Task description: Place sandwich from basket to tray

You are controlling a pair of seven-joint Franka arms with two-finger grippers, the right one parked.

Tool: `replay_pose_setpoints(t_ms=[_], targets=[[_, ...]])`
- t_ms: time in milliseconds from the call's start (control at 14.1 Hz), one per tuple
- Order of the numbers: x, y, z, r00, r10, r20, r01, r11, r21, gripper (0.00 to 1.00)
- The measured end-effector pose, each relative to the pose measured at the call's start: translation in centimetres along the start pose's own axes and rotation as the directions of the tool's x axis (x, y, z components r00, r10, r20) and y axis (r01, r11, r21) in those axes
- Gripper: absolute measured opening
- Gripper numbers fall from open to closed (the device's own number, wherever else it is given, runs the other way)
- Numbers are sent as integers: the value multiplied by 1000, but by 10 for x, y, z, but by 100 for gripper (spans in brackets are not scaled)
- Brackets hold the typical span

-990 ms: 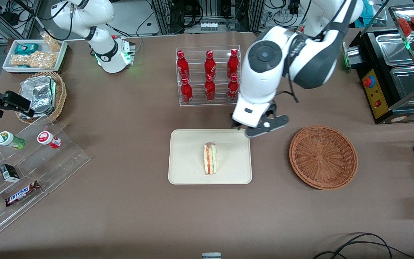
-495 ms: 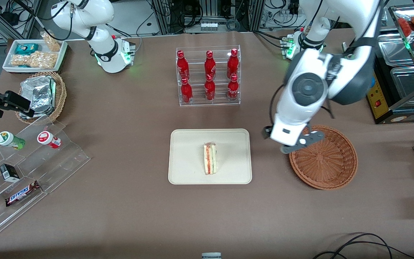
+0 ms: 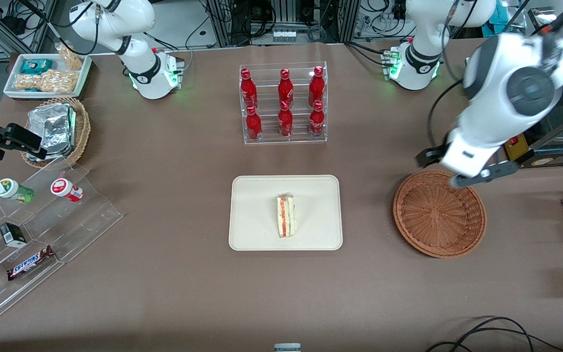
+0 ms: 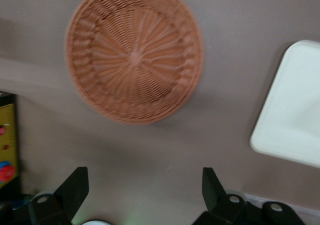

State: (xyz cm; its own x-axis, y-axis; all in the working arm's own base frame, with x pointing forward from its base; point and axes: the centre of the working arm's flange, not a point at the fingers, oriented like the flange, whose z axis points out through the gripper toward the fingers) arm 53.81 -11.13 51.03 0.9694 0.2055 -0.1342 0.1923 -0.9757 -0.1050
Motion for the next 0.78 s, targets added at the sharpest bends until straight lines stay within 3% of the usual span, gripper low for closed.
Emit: replay_pose_setpoints(t_ms=[424, 778], targets=[[2, -60, -24, 993, 114, -30, -114, 993, -18, 100], [9, -86, -49, 969, 232, -87, -235, 972, -26, 100]])
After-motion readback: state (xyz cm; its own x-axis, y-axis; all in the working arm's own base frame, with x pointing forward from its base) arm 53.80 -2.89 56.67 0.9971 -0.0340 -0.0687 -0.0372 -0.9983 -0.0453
